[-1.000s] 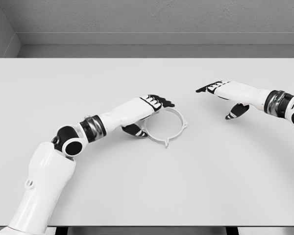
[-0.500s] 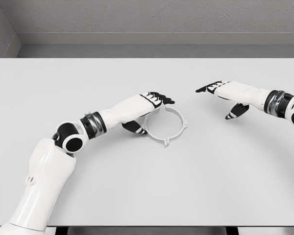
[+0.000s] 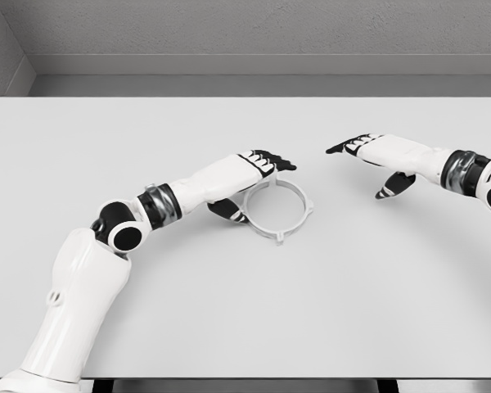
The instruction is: Assemble PVC drainage pipe clamps
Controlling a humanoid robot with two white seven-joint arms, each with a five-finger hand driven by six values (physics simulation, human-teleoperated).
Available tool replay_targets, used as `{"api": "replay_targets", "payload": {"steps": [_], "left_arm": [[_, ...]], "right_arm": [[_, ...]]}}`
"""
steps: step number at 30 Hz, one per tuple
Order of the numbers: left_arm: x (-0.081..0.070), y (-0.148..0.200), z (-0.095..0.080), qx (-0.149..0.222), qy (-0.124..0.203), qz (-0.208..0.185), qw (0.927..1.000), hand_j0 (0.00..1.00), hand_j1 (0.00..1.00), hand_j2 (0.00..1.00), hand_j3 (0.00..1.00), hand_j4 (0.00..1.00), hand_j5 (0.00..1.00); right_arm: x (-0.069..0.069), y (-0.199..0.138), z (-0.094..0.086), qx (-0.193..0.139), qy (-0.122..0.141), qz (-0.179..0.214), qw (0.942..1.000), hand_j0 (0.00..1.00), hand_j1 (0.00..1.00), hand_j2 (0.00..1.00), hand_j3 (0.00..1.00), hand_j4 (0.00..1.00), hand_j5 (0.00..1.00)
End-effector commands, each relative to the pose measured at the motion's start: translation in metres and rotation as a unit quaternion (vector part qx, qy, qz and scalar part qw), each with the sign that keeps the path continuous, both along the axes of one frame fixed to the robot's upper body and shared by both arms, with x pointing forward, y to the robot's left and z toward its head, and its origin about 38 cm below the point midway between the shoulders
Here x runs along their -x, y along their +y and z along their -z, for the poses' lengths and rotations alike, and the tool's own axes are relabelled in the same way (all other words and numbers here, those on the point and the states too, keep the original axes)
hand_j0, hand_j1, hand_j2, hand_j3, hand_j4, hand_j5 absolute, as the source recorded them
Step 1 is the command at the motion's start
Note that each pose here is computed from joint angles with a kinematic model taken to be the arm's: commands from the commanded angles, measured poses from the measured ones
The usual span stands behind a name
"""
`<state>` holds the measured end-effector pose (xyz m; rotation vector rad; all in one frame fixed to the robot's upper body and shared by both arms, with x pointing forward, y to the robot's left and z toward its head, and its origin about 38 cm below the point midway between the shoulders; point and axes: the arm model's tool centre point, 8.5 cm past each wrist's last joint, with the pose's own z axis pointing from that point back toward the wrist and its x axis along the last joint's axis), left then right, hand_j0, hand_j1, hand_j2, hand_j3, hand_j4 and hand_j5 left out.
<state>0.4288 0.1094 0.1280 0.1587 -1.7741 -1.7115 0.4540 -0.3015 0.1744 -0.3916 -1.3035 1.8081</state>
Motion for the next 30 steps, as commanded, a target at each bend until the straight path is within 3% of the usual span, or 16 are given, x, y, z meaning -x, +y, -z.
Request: {"api": "replay_targets", "payload": {"steps": [1, 19, 24, 26, 30], "left_arm": [[0.0, -0.003, -0.001, 0.007, 0.001, 0.001, 1.0, 1.0, 1.0, 1.0, 1.0, 1.0, 1.0], [-0.001, 0.002, -0.008, 0.016, -0.005, -0.004, 0.9998, 1.0, 1.0, 1.0, 1.0, 1.0, 1.0], [0.003, 0.059, -0.027, 0.021, -0.022, -0.015, 0.9994, 1.0, 1.0, 1.0, 1.0, 1.0, 1.0], [0.014, 0.092, -0.051, 0.041, -0.036, -0.009, 0.9985, 1.0, 1.0, 1.0, 1.0, 1.0, 1.0], [0.024, 0.155, -0.07, 0.062, -0.025, -0.03, 0.9974, 1.0, 1.0, 1.0, 1.0, 1.0, 1.0]], "right_arm": [[0.0, -0.001, -0.001, -0.002, 0.0, 0.002, 1.0, 1.0, 1.0, 1.0, 1.0, 1.0, 1.0], [-0.001, -0.002, -0.003, -0.002, -0.003, 0.003, 1.0, 1.0, 1.0, 1.0, 1.0, 1.0, 1.0], [0.0, -0.001, -0.002, -0.003, -0.002, 0.002, 1.0, 1.0, 1.0, 1.0, 1.0, 1.0, 1.0], [0.0, -0.002, -0.003, -0.003, -0.003, 0.002, 1.0, 1.0, 1.0, 1.0, 1.0, 1.0, 1.0], [0.004, 0.005, -0.011, -0.001, -0.015, -0.011, 0.9998, 1.0, 1.0, 1.0, 1.0, 1.0, 1.0]]}}
